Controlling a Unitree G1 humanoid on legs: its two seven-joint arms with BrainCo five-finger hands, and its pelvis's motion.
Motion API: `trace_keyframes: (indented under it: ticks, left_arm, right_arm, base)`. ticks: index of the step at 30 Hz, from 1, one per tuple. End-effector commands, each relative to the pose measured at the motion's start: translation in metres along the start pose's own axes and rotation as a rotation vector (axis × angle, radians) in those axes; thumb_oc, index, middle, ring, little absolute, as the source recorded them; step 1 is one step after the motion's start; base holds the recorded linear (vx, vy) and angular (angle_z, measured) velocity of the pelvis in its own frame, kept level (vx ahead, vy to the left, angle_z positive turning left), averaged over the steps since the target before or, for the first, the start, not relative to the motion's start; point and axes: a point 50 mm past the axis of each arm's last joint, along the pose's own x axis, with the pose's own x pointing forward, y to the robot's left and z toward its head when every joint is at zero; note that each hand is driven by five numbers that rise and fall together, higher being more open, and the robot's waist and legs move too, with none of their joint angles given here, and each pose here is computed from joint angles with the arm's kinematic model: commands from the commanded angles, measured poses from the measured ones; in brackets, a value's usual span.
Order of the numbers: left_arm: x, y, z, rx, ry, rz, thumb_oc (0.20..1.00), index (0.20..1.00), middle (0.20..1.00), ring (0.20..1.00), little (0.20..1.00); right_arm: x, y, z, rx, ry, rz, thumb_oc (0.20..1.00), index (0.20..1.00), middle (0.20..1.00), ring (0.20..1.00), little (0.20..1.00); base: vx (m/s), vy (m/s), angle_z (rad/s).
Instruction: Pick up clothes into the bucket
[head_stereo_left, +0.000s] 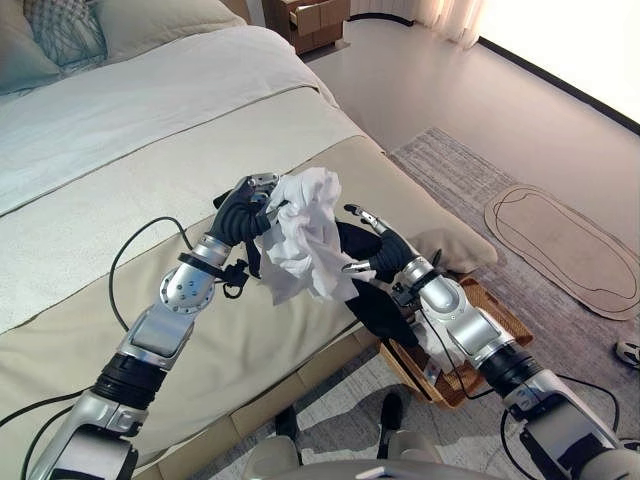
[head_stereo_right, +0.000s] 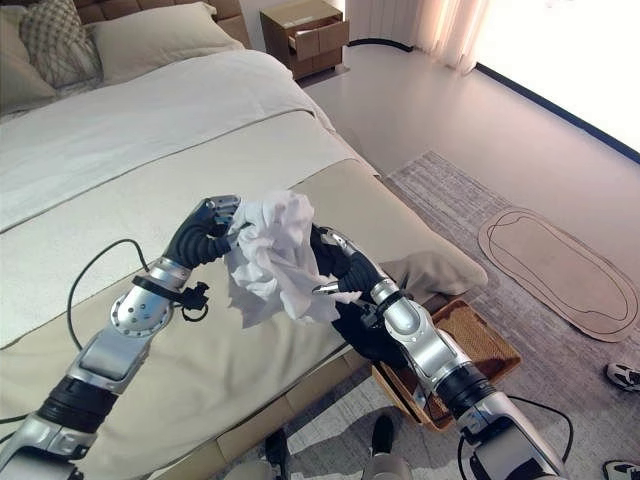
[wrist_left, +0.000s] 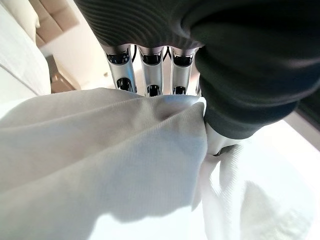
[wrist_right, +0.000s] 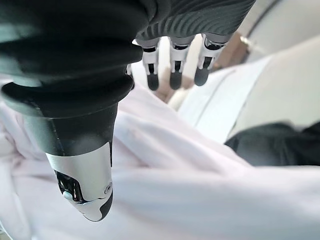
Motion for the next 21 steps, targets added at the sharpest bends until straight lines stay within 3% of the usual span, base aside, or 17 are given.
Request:
trace_keyframes:
  ticks: [1,5,9,12,21]
  left_arm:
    - [0.006,0.003,0.036,-0.101,-0.201,-0.093,0.200,0.200,0.200,0.200,0.200]
    - [0.002,-0.001,0.046,-0.161,-0.219,-0.230,0.200,0.200,0.200,0.200,0.200]
    - [0.001,-0.006,0.050,-0.177,-0.238,-0.271,0.200,0.200,0.200,0.200,0.200]
    - [0.000,-0.007,0.054,-0.212,-0.258,-0.286,0.200,0.200,0.200,0.200,0.200]
    - [0.010,-0.024,0.076,-0.236,-0.374,-0.348,0.200,0.200,0.200,0.200,0.200]
  right_arm:
    - [0.016,0.010,0.028,0.163,-0.134,0.004,1.000,1.000,1.000,1.000,1.000]
    - [0.024,0.022,0.037,0.365,-0.163,0.056,1.000,1.000,1.000,1.000,1.000]
    - [0.023,0.042,0.040,0.629,-0.163,0.206,1.000,1.000,1.000,1.000,1.000]
    - [0.022,0.050,0.033,0.755,-0.132,0.225,1.000,1.000,1.000,1.000,1.000]
    - [0.037,0.090,0.044,0.736,-0.087,0.388,1.000,1.000,1.000,1.000,1.000]
  base:
    - [0.05,-0.001,-0.01]
    - [0.02,0.000,0.00]
    - [0.00,0.000,0.00]
    - [0.00,0.000,0.00]
    - [0.00,0.000,0.00]
